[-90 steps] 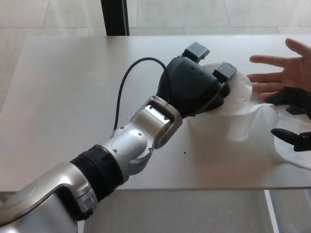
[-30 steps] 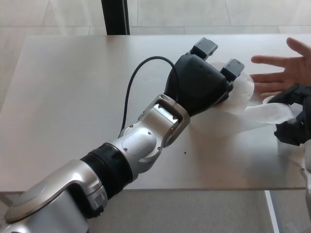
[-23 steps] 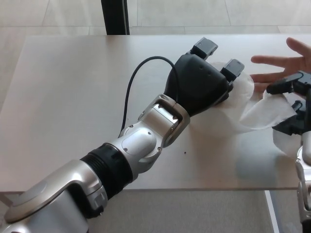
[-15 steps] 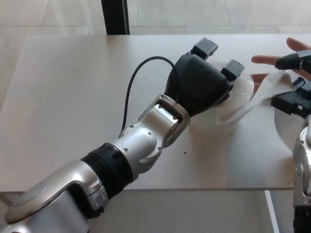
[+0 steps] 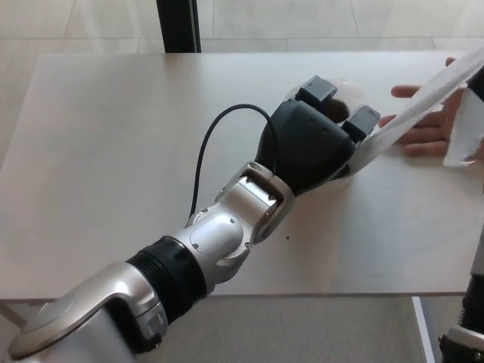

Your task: A toilet paper roll is kept in the middle of the desk infront of the robot. The robot places its left hand on the top of the toilet paper roll to hold it still and uses its right hand to tear off a piece of toilet paper from it and hands the paper to a person

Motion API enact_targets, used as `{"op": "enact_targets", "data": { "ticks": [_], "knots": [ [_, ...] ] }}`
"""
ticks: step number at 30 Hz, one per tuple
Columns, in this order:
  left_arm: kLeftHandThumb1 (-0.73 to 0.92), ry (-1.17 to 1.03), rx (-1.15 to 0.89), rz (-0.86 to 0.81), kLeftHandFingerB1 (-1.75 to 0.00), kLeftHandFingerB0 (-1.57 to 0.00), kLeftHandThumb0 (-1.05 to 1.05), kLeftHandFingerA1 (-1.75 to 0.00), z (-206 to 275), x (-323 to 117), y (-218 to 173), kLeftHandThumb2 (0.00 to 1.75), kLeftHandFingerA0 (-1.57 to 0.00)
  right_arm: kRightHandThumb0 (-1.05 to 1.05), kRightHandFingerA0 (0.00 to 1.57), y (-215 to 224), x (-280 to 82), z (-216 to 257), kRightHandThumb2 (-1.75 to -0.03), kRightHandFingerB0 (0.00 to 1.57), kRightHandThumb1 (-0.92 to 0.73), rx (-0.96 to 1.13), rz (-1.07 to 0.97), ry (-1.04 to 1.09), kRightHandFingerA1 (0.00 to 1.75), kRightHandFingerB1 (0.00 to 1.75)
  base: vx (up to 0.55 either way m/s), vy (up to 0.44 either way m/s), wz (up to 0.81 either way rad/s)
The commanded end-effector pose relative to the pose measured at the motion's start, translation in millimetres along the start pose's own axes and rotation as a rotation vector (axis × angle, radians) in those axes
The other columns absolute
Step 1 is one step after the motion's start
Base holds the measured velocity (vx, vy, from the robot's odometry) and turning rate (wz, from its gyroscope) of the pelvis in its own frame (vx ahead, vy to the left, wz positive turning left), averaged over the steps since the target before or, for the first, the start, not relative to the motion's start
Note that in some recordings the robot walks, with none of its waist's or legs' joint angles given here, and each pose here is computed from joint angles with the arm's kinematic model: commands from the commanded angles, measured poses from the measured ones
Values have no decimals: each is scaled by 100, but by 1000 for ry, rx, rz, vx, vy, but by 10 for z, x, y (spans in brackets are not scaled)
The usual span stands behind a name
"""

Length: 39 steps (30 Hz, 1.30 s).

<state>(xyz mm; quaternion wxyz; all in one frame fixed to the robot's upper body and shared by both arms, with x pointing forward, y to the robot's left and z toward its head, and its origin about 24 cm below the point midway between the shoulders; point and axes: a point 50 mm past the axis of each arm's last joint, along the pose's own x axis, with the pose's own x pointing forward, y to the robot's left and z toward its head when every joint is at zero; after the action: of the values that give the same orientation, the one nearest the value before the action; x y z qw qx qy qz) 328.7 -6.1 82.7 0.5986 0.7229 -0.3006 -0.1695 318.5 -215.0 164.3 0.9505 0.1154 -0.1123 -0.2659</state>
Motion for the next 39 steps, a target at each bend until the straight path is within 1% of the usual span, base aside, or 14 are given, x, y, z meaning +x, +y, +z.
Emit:
{"op": "enact_targets", "data": {
  "ticks": [1, 7, 10, 12, 22, 23, 24, 28, 30, 31, 34, 36, 37, 39],
  "knots": [
    [85, 53, 16, -197, -34, -24, -53, -45, -80, -276, -425, 65, -14, -4, 103, 30, 46, 473, -139, 90, -48, 436, -102, -46, 175, 152, 0, 0, 0],
    [87, 50, 23, -192, -35, -24, -51, -46, -73, -316, -456, 66, -15, -6, 98, 74, 58, 540, -134, 71, -52, 574, -108, -8, 175, 158, 0, 0, 0],
    [87, 50, 23, -189, -36, -24, -52, -48, -75, -337, -470, 67, -15, -2, 96, 87, 71, 585, -139, 80, -51, 584, -113, -16, 175, 153, 0, 0, 0],
    [89, 50, 28, -198, -36, -21, -52, -47, -85, -343, -481, 69, -12, -6, 98, 103, 76, 619, -132, 72, -51, 596, -109, -20, 175, 160, 0, 0, 0],
    [91, 31, 2, -207, -37, -18, -52, -47, -74, -428, -550, 72, -11, -7, 98, 115, 149, 799, -132, 71, -51, 604, -122, -47, 175, 162, 0, 0, 0],
    [91, 28, 8, -219, -37, -17, -52, -47, -58, -456, -575, 72, -9, -4, 102, 110, 205, 900, -134, 80, -52, 616, -127, -56, 175, 152, 0, 0, 0],
    [91, 27, 6, -210, -37, -19, -52, -47, -58, -468, -582, 73, -12, -9, 102, 116, 233, 963, -129, 76, -54, 631, -127, -61, 175, 161, 0, 0, 0],
    [92, 24, -7, -231, -37, -17, -52, -47, -31, -518, -635, 73, -9, -18, 103, 104, 306, 1120, -109, 80, -63, 721, -151, -44, 175, 158, 0, 0, 0],
    [92, 24, -5, -241, -37, -16, -52, -47, -14, -545, -671, 73, -9, -19, 103, 95, 346, 1201, -110, 79, -65, 740, -149, -46, 175, 158, 0, 0, 0],
    [92, 27, -15, -237, -36, -18, -51, -46, -4, -565, -691, 73, -10, -19, 108, 102, 386, 1337, -130, 80, -55, 783, -148, -43, 175, 169, 0, 0, 0],
    [92, 26, -17, -258, -36, -16, -51, -46, 10, -577, -706, 73, -8, -22, 109, 83, 439, 1449, -131, 80, -57, 838, -152, -32, 175, 171, 0, 0, 0],
    [92, 23, -21, -260, -37, -16, -50, -48, 19, -593, -713, 72, -7, -37, 109, 66, 512, 1637, -80, 79, -78, 895, -173, -15, 175, 172, 0, 0, 0],
    [92, 25, -21, -260, -37, -16, -50, -47, 16, -595, -712, 72, -7, -28, 110, 56, 532, 1742, -99, 83, -70, 894, -164, -56, 175, 174, 0, 0, 0],
    [92, 22, -25, -264, -37, -16, -50, -47, 33, -609, -724, 72, -7, -27, 111, 28, 555, 1804, -108, 84, -65, 891, -168, -73, 175, 173, 0, 0, 0]
  ]
}}
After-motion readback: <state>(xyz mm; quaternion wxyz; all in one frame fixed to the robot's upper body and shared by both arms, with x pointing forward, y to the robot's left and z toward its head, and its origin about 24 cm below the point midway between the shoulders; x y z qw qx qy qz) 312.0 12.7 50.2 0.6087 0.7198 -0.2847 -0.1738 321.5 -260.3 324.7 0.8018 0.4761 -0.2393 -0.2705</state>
